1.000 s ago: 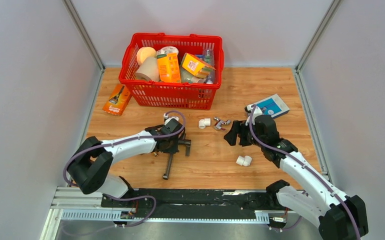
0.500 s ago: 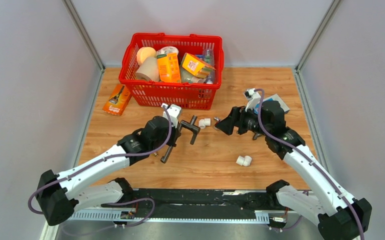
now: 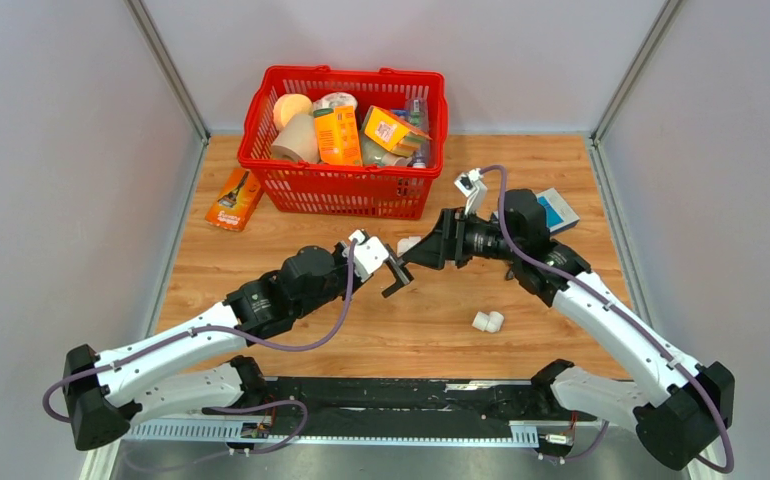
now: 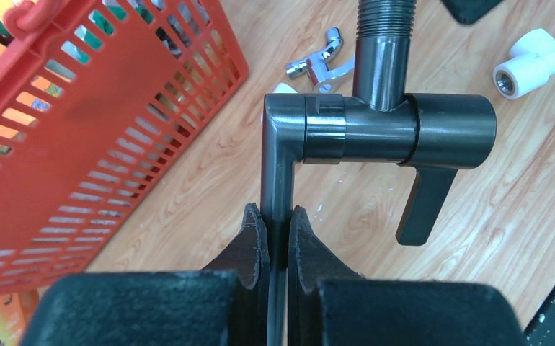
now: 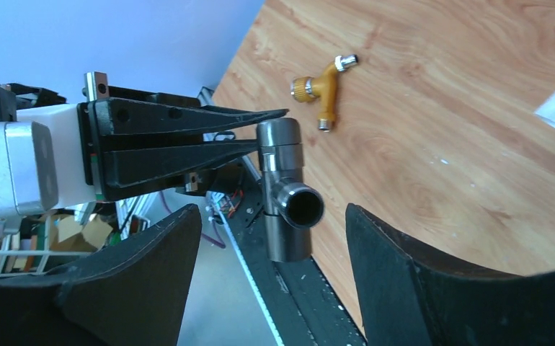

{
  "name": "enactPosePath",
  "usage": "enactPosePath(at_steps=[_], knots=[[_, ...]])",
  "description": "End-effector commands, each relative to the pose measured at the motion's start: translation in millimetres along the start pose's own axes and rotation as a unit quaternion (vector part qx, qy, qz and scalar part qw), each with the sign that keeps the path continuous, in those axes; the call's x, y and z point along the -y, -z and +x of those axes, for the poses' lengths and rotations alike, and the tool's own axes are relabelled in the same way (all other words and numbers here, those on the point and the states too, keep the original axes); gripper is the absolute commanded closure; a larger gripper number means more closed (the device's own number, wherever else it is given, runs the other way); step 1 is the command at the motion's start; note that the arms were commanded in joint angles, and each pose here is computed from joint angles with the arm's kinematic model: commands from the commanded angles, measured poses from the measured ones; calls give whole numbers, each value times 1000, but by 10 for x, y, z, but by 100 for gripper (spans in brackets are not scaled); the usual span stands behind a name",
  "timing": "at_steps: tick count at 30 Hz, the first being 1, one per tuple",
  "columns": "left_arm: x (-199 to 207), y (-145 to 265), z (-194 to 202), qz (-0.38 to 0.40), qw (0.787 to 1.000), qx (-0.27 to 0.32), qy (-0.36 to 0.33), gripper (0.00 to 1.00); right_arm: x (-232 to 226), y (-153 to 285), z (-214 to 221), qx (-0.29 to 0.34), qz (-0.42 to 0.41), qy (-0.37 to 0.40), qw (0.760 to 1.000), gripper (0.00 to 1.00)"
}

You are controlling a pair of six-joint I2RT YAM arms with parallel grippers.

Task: Install the water faucets

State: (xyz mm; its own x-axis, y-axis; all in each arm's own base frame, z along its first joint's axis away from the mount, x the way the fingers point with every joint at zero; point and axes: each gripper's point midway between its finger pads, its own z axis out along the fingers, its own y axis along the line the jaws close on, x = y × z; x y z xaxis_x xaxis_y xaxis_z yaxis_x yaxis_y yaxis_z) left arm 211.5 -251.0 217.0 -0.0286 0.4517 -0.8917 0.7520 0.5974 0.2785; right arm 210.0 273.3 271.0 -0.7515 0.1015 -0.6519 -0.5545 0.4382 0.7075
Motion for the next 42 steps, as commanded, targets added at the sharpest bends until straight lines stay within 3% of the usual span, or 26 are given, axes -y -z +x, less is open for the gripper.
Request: enactPosePath(at_steps=[1,14,23,26,31,34,36,37,41,42], knots=[[-180,88,-680,-25,994,102,-25,100,-298,-48,-58,2,-55,-2,998,27],[-105,77,-747,-14,994,110,-19,100,-150,-226,56,-14,-38,-1,999,37],[-162,21,-710,-35,996,84,-5,100,-103,-334,160,-36,-37,4,999,44],[-123,-16,-676,-28,997,73,2,100,-87,-359,178,-40,-36,8,999,57],[-110,-16,-596,-29,997,64,16,100,-48,-361,173,-42,-26,27,998,98],[-125,7,-550,-34,998,54,26,100,-6,-343,157,-42,-12,46,998,100],[-137,38,-518,-38,998,45,34,80,4,-328,134,-40,-7,65,997,100],[-142,56,-507,-39,998,42,39,63,15,-320,127,-40,-3,70,997,100],[-74,103,-533,-4,998,43,44,34,-2,-276,78,-38,1,103,994,100],[-54,110,-555,8,998,48,47,31,-12,-269,70,-38,1,110,993,100]])
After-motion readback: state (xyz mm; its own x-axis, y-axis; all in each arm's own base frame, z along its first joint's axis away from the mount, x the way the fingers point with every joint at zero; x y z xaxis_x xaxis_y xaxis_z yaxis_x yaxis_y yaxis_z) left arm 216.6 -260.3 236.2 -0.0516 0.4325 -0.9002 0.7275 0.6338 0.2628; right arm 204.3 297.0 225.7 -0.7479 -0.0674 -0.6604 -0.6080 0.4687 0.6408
